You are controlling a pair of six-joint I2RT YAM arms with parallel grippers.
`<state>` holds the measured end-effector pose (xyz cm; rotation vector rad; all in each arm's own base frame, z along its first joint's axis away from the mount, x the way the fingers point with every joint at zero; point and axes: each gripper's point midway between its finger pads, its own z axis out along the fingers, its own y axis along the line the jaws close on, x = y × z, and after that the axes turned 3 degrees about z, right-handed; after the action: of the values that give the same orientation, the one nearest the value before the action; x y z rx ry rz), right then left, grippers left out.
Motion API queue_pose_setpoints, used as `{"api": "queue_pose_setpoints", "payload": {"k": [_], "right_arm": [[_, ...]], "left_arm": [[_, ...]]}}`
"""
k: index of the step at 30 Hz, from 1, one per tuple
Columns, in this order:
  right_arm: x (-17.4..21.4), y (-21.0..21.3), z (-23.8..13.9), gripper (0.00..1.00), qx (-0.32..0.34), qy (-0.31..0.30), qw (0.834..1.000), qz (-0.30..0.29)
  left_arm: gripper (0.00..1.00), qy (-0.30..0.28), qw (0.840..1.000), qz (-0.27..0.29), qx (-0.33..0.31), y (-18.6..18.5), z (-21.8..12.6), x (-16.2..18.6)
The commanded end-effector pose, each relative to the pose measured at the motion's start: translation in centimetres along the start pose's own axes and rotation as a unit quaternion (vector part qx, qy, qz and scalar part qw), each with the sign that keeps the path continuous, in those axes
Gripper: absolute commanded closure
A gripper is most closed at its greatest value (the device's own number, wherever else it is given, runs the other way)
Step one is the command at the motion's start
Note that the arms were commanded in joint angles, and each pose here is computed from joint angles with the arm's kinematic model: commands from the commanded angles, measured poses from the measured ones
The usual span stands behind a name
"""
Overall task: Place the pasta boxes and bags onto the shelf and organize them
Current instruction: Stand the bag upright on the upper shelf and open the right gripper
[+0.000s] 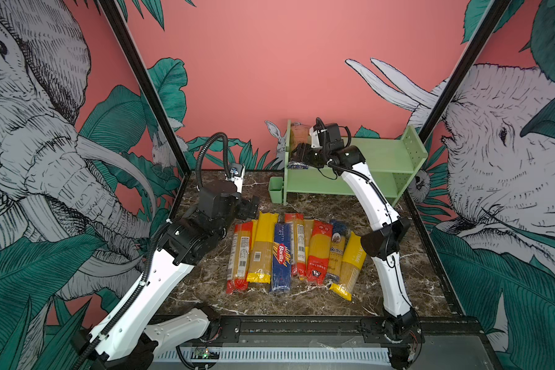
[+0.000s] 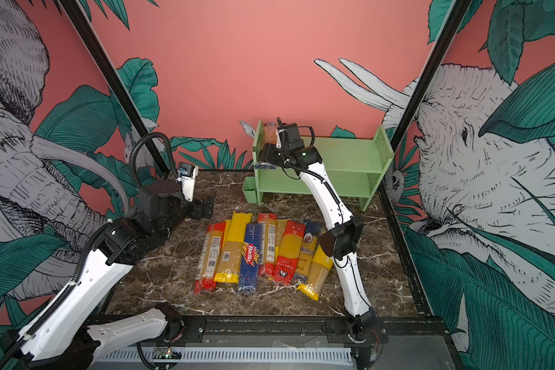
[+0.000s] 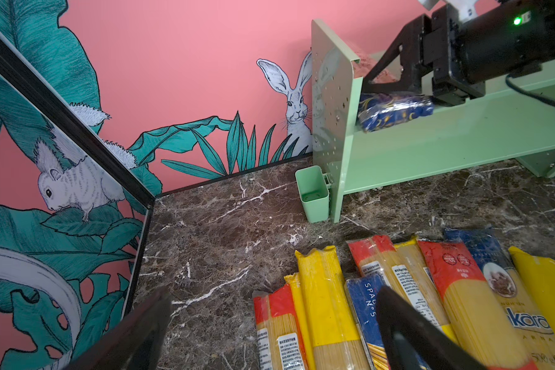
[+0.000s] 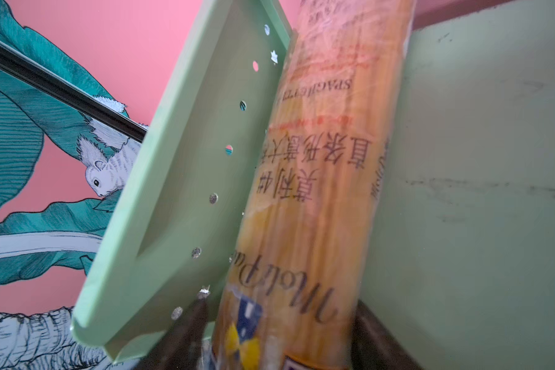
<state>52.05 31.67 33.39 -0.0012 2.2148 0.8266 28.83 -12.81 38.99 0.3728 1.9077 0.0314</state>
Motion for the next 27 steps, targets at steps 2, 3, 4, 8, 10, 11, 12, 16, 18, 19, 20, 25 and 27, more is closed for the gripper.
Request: {"api": "queue_pose_setpoints", "payload": {"k": [2, 3, 4, 8, 10, 11, 12, 16, 18, 19, 20, 25, 27], "right_arm": [[-2.9, 2.3, -2.9, 0.24, -0.024, -0.054, 0.998, -0.021], [-2.9, 2.3, -3.1, 0.23, -0.022, -0.054, 0.998, -0.023], [-3.0, 2.2, -3.5, 0.23, -0.017, -0.055, 0.998, -0.028], [-3.2, 1.6, -5.8, 0.20, 0.015, -0.059, 0.997, -0.057], [-3.1, 1.2, -7.4, 0.16, 0.033, -0.058, 0.995, -0.071], [-3.0, 1.0, -8.4, 0.15, 0.045, -0.057, 0.994, -0.079], [-2.7, 0.7, -9.1, 0.14, 0.054, -0.053, 0.994, -0.084], [-1.0, -1.2, -12.4, 0.10, 0.104, -0.037, 0.989, -0.101], [0.5, -2.6, -13.7, 0.10, 0.131, -0.019, 0.985, -0.106], [1.5, -3.4, -14.4, 0.10, 0.145, -0.008, 0.984, -0.104], [2.6, -4.1, -15.0, 0.10, 0.156, 0.006, 0.983, -0.101], [9.4, -8.5, -16.7, 0.10, 0.207, 0.087, 0.972, -0.072], [12.2, -9.9, -17.2, 0.10, 0.213, 0.114, 0.968, -0.063]], "left_arm": [[0.01, 0.004, 1.000, 0.009, -0.006, 0.1, 0.5, 0.3], [0.01, 0.004, 1.000, 0.009, -0.006, 0.1, 0.6, 0.4], [0.01, 0.005, 1.000, 0.009, -0.006, 0.1, 0.6, 0.4], [0.01, 0.007, 1.000, 0.007, 0.002, -0.3, 1.2, 0.4], [0.01, 0.006, 1.000, 0.006, 0.012, -0.9, 1.6, 0.3], [0.01, 0.005, 1.000, 0.004, 0.015, -1.2, 1.9, 0.3], [0.01, 0.002, 1.000, 0.001, 0.019, -1.4, 2.1, 0.2], [0.01, 0.005, 0.999, -0.022, 0.045, -3.0, 3.7, 0.1], [0.01, 0.008, 0.997, -0.035, 0.067, -4.2, 4.5, 0.1], [0.01, 0.011, 0.996, -0.045, 0.080, -4.9, 4.9, 0.1], [0.01, 0.011, 0.994, -0.056, 0.094, -5.6, 5.2, 0.1], [0.01, -0.008, 0.988, -0.101, 0.116, -7.3, 5.9, 0.9], [0.01, -0.004, 0.991, -0.091, 0.096, -7.2, 5.8, 1.4]]}}
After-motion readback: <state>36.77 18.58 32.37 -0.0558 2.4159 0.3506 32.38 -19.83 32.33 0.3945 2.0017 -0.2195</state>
